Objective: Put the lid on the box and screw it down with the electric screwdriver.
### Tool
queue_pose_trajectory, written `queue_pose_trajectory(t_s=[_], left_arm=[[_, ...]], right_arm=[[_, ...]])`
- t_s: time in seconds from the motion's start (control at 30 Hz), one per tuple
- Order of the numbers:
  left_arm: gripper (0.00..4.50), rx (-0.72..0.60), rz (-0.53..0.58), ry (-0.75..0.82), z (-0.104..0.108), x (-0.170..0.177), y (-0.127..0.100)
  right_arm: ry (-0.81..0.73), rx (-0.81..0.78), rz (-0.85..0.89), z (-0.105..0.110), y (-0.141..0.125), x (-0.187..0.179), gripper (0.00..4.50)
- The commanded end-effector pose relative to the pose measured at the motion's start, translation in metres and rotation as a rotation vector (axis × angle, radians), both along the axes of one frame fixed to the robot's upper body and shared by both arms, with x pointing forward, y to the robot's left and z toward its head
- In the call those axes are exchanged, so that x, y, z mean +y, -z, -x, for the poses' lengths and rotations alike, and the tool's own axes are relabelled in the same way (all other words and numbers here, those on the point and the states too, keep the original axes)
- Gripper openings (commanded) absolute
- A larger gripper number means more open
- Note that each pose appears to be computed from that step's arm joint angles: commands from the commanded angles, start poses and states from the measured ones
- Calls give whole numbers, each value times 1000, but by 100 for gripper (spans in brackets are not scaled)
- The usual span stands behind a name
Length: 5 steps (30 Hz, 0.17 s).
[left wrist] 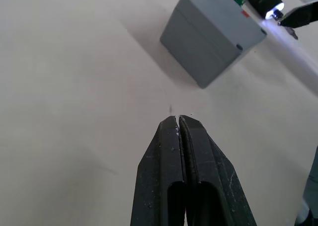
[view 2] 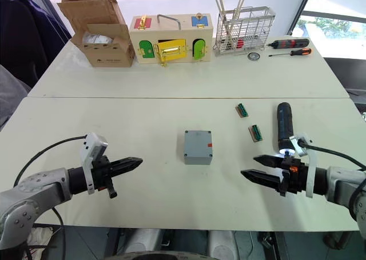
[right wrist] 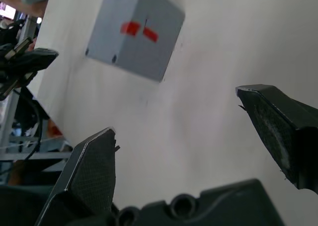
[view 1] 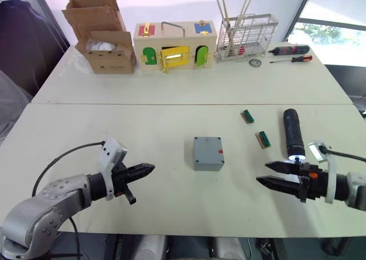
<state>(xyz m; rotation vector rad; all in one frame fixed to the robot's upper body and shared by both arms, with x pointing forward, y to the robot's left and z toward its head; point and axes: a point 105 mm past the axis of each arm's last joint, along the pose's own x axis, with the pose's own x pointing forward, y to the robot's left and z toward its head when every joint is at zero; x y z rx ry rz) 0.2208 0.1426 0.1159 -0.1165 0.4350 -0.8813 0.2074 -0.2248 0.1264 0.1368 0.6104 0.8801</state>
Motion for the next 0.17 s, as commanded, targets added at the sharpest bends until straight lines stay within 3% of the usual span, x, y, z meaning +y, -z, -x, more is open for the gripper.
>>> queue_pose_trajectory(t_s=[0.03, 0.17], left_arm=[[0, -19, 14, 17, 3, -3, -2], [0, -29, 27, 21, 1, -8, -1]], right_arm=[[-37, -19, -2, 4, -4, 6, 448], [-17, -16, 7, 1, 4, 4, 448]])
